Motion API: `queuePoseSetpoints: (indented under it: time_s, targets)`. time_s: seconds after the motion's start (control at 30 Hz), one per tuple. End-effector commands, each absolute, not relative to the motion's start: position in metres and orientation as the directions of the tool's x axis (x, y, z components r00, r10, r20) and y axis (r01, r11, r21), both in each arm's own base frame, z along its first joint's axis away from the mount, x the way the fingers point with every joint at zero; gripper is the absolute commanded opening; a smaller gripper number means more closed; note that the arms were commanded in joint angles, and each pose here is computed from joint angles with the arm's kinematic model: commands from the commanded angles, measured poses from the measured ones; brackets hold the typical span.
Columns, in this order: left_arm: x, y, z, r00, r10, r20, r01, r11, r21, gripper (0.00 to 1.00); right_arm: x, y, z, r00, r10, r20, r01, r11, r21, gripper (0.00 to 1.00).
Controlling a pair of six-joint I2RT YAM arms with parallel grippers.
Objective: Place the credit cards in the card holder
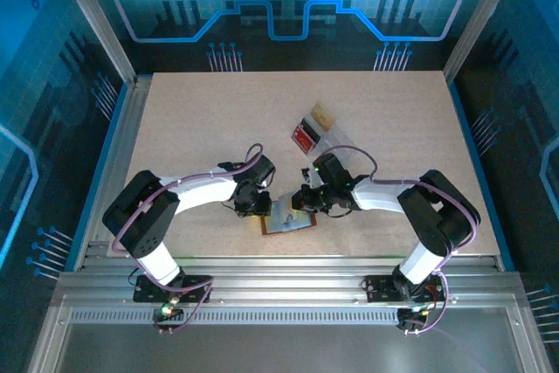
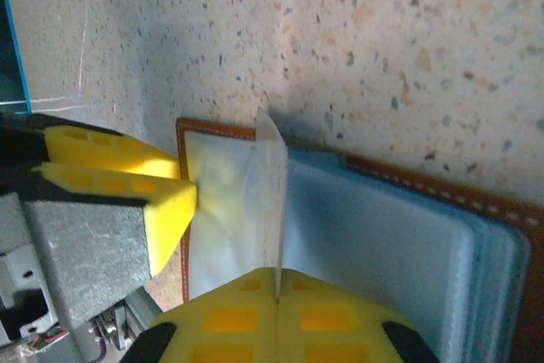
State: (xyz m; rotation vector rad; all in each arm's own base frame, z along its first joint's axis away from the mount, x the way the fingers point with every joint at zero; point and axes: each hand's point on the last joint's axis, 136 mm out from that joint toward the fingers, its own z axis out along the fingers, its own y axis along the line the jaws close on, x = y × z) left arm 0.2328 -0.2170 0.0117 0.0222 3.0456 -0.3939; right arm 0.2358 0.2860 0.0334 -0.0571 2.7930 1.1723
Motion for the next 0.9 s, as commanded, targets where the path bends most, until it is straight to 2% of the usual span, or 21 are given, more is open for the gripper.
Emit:
queuePoseSetpoints:
  time_s: [0.0, 0.87]
  targets:
    - [0.215, -0.218, -0.019, -1.000, 0.011, 0.011, 0.008, 0.967, -0.255, 0.25, 0.211, 0.270, 0.009, -0.997, -0.029, -0.066, -0.064, 0.769, 0.636, 0.00]
    - [0.213, -0.216, -0.021, -1.000, 0.009, 0.013, 0.005, 0.968, -0.252, 0.25, 0.185, 0.258, -0.019, -0.991, -0.128, 0.038, -0.091, 0.853, 0.513, 0.00]
